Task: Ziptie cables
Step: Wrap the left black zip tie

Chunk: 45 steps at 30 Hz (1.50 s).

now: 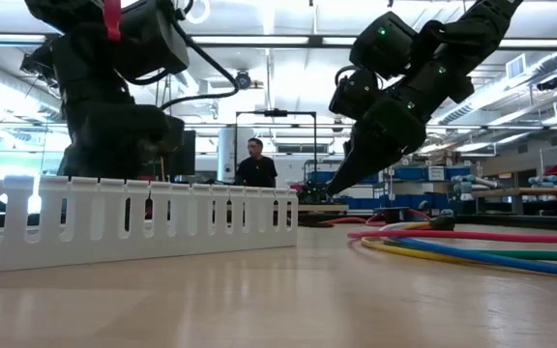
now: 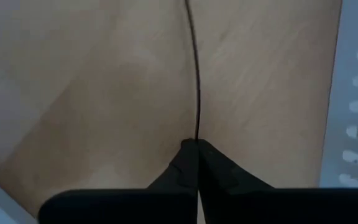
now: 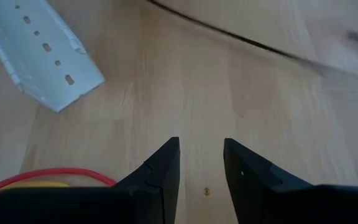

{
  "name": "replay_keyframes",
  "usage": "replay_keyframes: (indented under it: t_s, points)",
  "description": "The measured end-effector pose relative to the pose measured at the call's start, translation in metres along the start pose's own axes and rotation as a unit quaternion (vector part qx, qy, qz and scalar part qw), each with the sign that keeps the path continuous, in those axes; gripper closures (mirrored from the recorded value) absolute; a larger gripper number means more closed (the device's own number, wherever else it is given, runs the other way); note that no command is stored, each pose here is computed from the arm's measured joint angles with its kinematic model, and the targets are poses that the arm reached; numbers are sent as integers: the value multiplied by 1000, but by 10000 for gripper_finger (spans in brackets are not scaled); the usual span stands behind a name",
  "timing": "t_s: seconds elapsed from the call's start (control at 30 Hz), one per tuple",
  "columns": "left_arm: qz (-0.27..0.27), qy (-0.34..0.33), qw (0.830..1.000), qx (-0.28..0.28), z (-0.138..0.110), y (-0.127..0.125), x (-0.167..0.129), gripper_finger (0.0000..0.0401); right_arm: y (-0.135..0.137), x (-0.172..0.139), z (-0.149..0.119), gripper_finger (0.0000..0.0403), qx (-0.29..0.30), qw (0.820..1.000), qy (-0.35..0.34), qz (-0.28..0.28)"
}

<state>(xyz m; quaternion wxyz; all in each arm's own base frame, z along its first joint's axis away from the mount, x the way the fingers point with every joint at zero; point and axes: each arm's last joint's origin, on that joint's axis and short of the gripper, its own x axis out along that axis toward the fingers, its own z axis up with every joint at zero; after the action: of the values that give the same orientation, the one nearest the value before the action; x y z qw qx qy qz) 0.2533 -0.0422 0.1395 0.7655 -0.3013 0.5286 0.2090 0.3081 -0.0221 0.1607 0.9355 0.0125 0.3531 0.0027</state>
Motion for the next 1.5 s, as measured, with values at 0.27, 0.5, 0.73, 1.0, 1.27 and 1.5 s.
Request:
replay_keyframes:
  t_s: [0.27, 0.5, 0.73, 1.0, 1.27, 1.5]
  points:
    - [35, -10, 999, -6, 24, 9, -10, 400, 11, -3, 26, 291, -92, 987, -133, 12]
    - [-18, -9, 999, 34, 49, 4, -22, 400, 22, -7, 48, 291, -183, 969, -166, -15]
    - [-54, -13, 996, 63, 62, -3, -33, 401, 19, -7, 48, 291, -194, 968, -155, -17]
    - [-67, -30, 994, 76, 70, -10, -41, 401, 19, 7, 41, 291, -219, 969, -118, -9]
    - [-56, -17, 996, 72, 72, -7, -35, 401, 26, 43, 56, 291, -256, 965, -55, 5]
    - [-52, -17, 996, 69, 75, -2, -35, 401, 24, 75, 69, 291, -287, 958, 12, -3]
